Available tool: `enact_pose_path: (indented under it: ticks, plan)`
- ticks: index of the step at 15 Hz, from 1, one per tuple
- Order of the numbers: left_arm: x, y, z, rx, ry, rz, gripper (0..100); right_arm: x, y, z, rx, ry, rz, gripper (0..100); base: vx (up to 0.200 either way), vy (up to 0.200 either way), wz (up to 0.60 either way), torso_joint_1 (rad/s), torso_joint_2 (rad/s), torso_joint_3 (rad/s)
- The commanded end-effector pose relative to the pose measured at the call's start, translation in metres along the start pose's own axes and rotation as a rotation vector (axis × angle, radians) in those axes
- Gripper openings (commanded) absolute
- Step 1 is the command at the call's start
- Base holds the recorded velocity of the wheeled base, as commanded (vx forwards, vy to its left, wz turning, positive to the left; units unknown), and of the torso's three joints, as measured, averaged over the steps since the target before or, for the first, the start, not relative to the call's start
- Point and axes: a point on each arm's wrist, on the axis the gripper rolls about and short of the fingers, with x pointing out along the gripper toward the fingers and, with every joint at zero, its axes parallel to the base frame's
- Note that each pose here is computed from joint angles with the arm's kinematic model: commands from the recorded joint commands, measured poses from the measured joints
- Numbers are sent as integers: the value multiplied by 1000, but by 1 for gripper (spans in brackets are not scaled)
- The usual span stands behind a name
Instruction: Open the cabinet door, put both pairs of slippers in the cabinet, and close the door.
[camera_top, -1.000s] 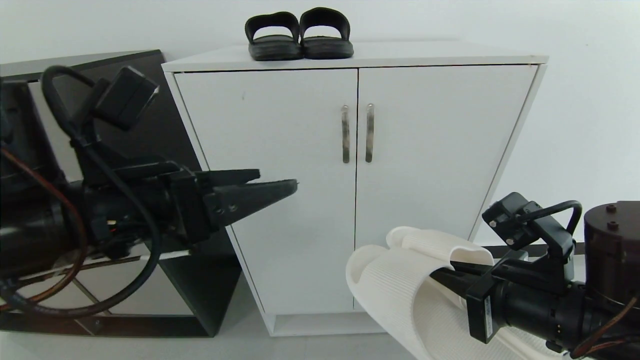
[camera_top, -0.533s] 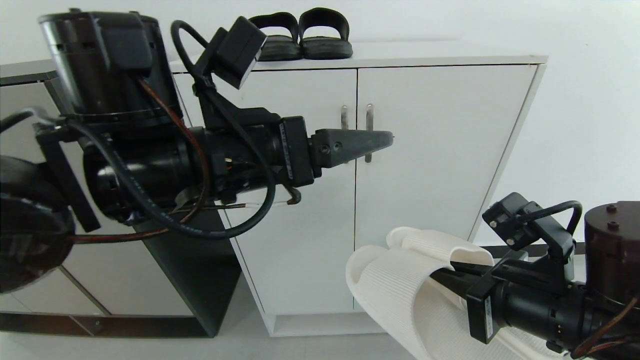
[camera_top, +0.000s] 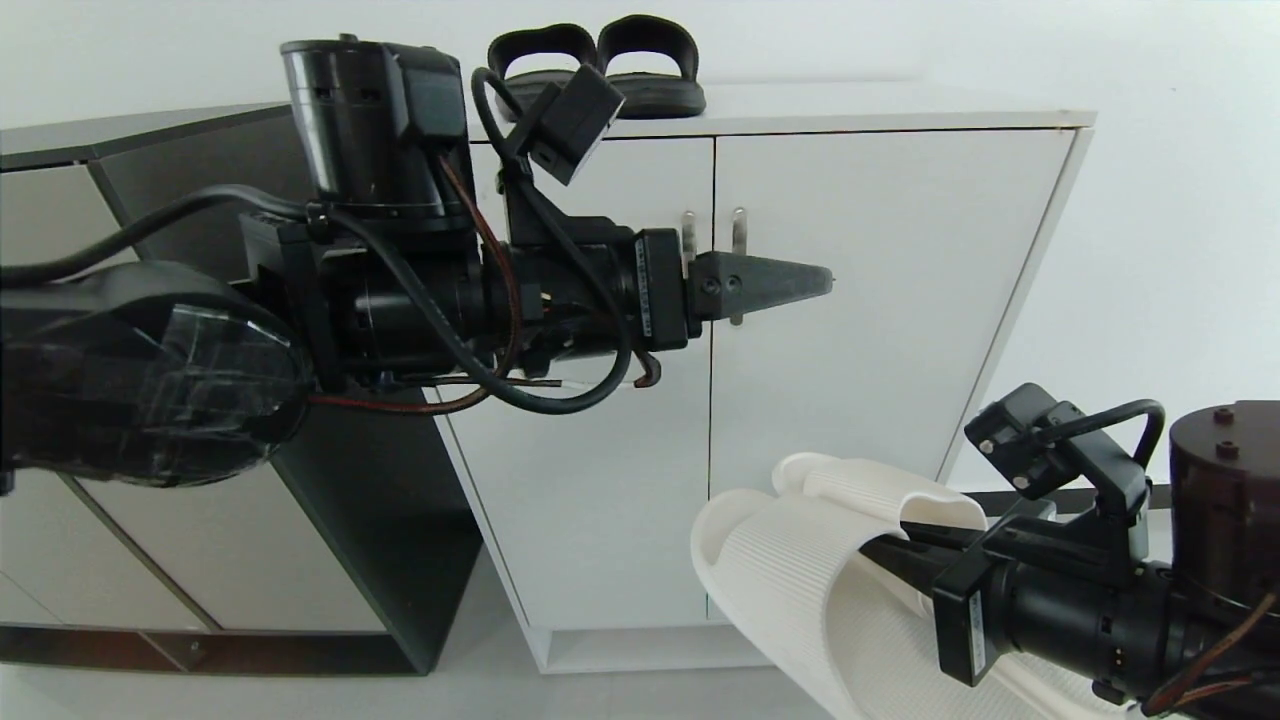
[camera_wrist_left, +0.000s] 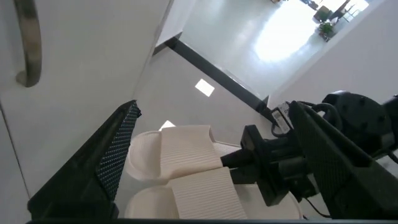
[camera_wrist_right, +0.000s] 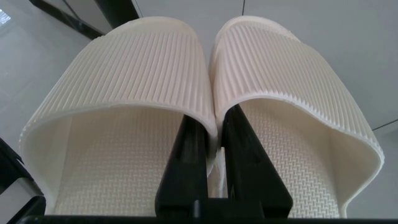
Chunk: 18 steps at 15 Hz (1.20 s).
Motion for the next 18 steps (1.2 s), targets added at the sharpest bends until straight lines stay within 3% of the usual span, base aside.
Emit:
enact_pose_path:
  ticks: [1, 5, 11, 18]
  plan:
    - [11, 10, 11, -16, 6, 2, 100, 0, 0, 0, 0, -1, 1, 0, 0, 0, 0, 0, 0, 0]
    - [27, 31, 13, -17, -15, 66, 100, 1, 0, 0, -1, 2, 2, 0, 0, 0, 0, 0, 0, 0]
    - [39, 46, 21, -5, -58, 128, 100, 1, 0, -1, -1, 3, 2, 0, 0, 0, 0, 0, 0, 0]
    - [52, 67, 25, -2, -73, 160, 100, 1, 0, 0, -1, 2, 2, 0, 0, 0, 0, 0, 0, 0]
